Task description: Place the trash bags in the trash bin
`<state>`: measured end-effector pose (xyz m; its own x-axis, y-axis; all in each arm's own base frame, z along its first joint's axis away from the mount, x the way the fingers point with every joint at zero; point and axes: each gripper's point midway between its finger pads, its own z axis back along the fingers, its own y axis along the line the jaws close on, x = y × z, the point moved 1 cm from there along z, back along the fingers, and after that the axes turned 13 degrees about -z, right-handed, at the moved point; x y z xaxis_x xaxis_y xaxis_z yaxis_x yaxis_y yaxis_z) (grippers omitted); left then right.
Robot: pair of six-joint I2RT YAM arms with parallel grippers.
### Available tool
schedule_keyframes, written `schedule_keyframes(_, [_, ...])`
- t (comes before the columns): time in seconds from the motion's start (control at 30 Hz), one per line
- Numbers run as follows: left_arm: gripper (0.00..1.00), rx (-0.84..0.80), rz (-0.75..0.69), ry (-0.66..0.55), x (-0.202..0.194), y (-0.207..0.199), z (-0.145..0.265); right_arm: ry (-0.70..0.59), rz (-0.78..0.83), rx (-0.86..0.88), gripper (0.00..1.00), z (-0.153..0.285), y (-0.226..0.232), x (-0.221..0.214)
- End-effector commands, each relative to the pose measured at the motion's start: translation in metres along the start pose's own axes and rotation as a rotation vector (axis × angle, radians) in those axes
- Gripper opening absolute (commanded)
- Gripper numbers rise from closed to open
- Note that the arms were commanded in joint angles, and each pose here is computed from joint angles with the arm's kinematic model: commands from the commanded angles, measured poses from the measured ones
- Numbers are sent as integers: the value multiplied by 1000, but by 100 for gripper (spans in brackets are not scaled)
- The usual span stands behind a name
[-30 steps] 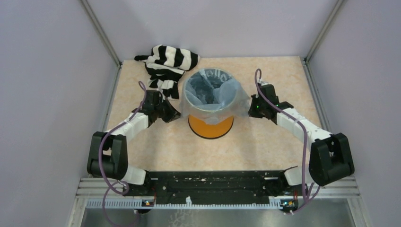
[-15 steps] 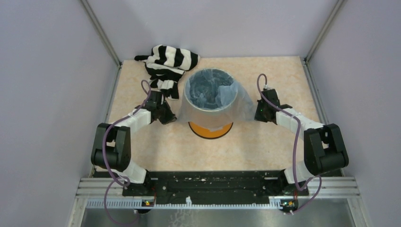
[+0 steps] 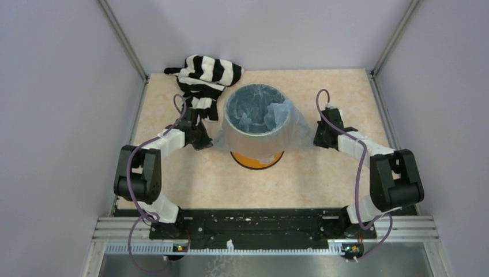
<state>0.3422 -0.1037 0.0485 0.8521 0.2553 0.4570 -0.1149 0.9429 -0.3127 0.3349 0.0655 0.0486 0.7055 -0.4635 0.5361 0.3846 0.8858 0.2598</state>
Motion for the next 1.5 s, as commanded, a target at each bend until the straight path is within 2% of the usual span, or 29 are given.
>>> schedule_keyframes(0.0, [0,12,-52,-43,16,1,14,-65,1,-15,20,19,-1,24])
schedule_keyframes(0.03, [0,6,-57,-48,18,0,17,-64,4,-4,32,24,1,26])
schedule_keyframes(0.13, [5,-12,-75,-54,18,-4,21,-105,5,22,58,44,8,42])
schedule_keyframes(0.17, [8,-20,-80,-50,18,-6,21,-117,7,22,63,51,9,47])
schedule_keyframes(0.23, [22,-26,-84,-37,14,-7,21,-145,12,23,68,67,12,60])
schedule_keyframes(0.37, [34,-33,-89,-43,11,-7,27,-188,20,77,69,100,26,80])
schedule_keyframes(0.53, [39,-21,-108,-79,19,-8,44,-253,57,167,69,151,53,103])
schedule_keyframes(0.73, [38,-38,-128,-136,30,-15,67,-326,152,307,67,221,113,116])
schedule_keyframes(0.93, [28,-107,-146,-173,41,-33,79,-354,318,404,67,266,188,99])
schedule_keyframes(1.1, [23,-181,-162,-181,42,-53,79,-330,447,436,67,271,240,72])
schedule_keyframes(1.2, [21,-203,-169,-164,37,-61,73,-302,535,416,67,258,264,48])
schedule_keyframes(1.47, [20,-230,-173,-128,23,-66,54,-223,628,325,77,211,265,17])
